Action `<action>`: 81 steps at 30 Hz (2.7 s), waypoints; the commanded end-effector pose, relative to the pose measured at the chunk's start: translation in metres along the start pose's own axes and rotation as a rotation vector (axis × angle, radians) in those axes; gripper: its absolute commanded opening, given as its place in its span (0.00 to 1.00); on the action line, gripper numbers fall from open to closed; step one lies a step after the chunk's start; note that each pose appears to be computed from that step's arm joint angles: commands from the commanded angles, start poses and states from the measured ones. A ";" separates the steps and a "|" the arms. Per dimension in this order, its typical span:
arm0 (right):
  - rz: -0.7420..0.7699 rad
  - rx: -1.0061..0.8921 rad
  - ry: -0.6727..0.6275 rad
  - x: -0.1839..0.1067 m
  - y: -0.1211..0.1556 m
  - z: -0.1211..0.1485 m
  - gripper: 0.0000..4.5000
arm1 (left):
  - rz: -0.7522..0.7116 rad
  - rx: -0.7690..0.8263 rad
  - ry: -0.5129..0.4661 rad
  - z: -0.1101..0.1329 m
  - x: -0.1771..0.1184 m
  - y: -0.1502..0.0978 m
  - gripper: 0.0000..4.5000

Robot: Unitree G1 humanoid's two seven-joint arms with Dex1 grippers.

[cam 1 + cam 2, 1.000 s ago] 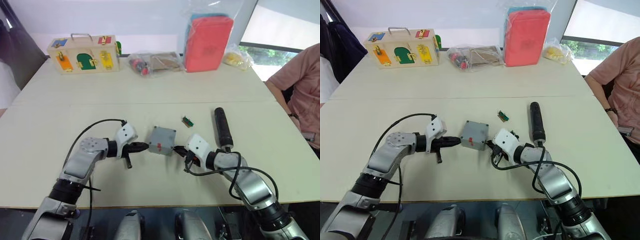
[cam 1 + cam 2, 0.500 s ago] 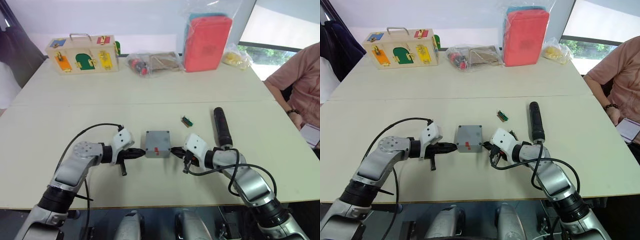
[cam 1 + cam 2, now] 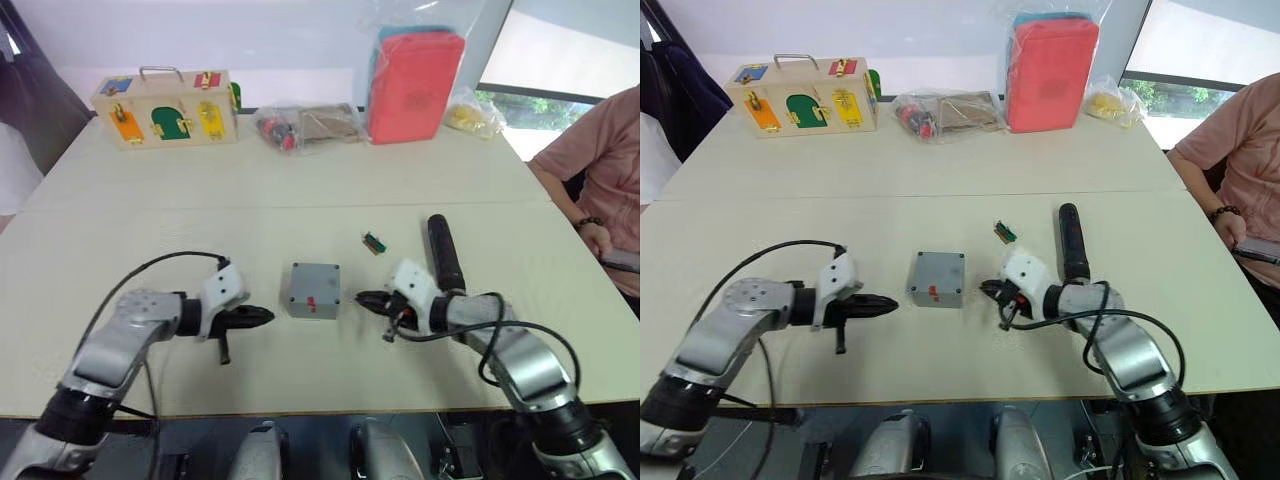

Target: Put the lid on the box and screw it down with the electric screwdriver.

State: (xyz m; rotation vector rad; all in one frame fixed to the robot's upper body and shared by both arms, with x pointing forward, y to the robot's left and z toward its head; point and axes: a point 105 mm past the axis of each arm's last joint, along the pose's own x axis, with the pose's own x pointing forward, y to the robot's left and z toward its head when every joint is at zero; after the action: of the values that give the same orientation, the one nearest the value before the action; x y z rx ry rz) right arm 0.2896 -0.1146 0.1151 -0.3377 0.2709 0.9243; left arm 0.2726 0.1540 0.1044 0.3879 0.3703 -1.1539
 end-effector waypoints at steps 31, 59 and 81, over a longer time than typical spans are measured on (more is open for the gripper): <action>-0.318 0.306 -0.012 -0.033 -0.045 -0.013 0.98 | 0.002 0.133 -0.235 0.093 -0.011 -0.007 0.00; -0.312 0.276 -0.004 -0.037 -0.049 -0.005 0.01 | 0.020 0.114 -0.209 0.088 -0.016 -0.011 0.00; -0.090 0.102 -0.152 -0.027 -0.022 0.087 0.01 | 0.062 0.108 -0.190 0.083 -0.023 0.003 0.00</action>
State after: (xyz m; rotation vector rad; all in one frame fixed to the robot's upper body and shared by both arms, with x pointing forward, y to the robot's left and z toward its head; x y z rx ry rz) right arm 0.3057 -0.1266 0.1990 -0.1580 0.1891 0.7635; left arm 0.2712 0.1279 0.1765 0.3346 0.1723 -1.1635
